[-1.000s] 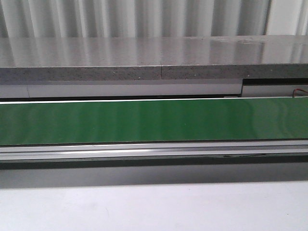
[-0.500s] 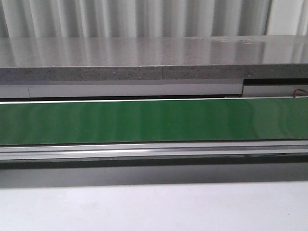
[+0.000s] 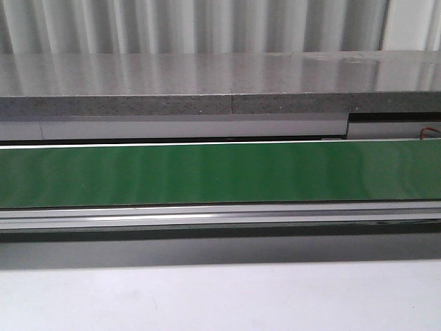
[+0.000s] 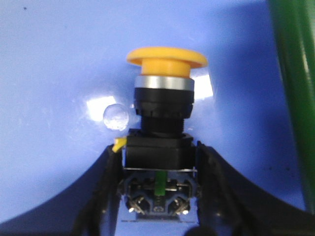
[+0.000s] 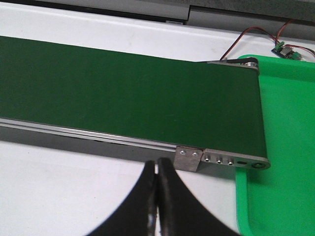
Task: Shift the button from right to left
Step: 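Lower the held button into the blue tray with the left gripper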
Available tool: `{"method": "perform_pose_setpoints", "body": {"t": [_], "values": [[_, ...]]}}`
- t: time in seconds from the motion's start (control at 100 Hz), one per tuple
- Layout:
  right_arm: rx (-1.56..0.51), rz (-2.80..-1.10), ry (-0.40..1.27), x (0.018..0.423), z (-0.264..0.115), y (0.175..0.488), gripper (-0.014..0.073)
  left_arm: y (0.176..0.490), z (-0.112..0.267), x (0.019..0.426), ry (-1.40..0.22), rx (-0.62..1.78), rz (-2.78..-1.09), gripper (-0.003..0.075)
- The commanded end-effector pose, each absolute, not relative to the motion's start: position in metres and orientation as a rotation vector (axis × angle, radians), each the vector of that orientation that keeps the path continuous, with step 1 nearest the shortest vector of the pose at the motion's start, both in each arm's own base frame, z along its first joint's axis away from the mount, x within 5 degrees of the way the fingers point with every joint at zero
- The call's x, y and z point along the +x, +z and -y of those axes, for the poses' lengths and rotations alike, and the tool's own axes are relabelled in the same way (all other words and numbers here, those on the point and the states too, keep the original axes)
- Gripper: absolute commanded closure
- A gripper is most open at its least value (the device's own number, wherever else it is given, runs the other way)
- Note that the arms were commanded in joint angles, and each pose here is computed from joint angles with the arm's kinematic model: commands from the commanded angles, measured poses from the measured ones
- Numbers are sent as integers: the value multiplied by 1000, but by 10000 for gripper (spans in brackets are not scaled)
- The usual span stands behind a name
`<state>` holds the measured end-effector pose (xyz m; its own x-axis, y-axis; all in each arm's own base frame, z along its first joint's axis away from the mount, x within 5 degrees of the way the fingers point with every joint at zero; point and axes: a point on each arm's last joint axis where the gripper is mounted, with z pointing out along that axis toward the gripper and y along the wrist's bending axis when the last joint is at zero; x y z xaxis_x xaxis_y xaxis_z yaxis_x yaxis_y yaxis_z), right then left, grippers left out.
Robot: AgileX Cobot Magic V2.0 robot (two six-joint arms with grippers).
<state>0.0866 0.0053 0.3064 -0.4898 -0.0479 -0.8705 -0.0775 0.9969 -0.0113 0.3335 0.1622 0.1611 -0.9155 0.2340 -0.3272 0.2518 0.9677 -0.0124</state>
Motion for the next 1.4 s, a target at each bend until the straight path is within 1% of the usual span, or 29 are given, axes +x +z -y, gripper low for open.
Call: {"method": "perform_pose_setpoints", "body": {"t": [0.0,0.04,0.11,0.16,0.28,0.33,0.38,0.42,0.64,0.74,0.88,1.01,1.22,1.33,1.39], "values": [[-87,-1998,16,89,-4,320,663,185,-162,336,-42,362,-2726,699],[-87,-1998,16,89,-4,320,663,185,-162,336,-44,363,-2727,673],[-87,-1998,16,89,-4,320,663,185,-162,336,-44,363,-2727,603],[-87,-1998,16,89,-4,320,663,185,-162,336,-43,360,-2728,544],[-87,-1998,16,89,-4,320,663,185,-167,333,-42,342,-2731,368],[-87,-1998,16,89,-4,320,663,185,-169,333,-41,327,-2730,307],[-87,-1998,16,89,-4,320,663,185,-170,332,-40,321,-2730,263],[-87,-1998,16,89,-4,320,663,185,-172,331,-34,314,-2729,243],[-87,-1998,16,89,-4,320,663,185,-172,332,-26,312,-2724,235],[-87,-1998,16,89,-4,320,663,192,-172,333,-27,289,-2696,236],[-87,-1998,16,89,-4,320,663,218,-171,334,17,283,-2629,236],[-87,-1998,16,89,-4,320,663,250,-166,328,62,272,-2547,236],[-87,-1998,16,89,-4,320,663,296,-145,317,18,224,-2405,236],[-87,-1998,16,89,-4,320,663,310,-129,308,-7,208,-2340,236],[-87,-1998,16,89,-4,320,663,319,-119,301,14,213,-2297,236]]}}
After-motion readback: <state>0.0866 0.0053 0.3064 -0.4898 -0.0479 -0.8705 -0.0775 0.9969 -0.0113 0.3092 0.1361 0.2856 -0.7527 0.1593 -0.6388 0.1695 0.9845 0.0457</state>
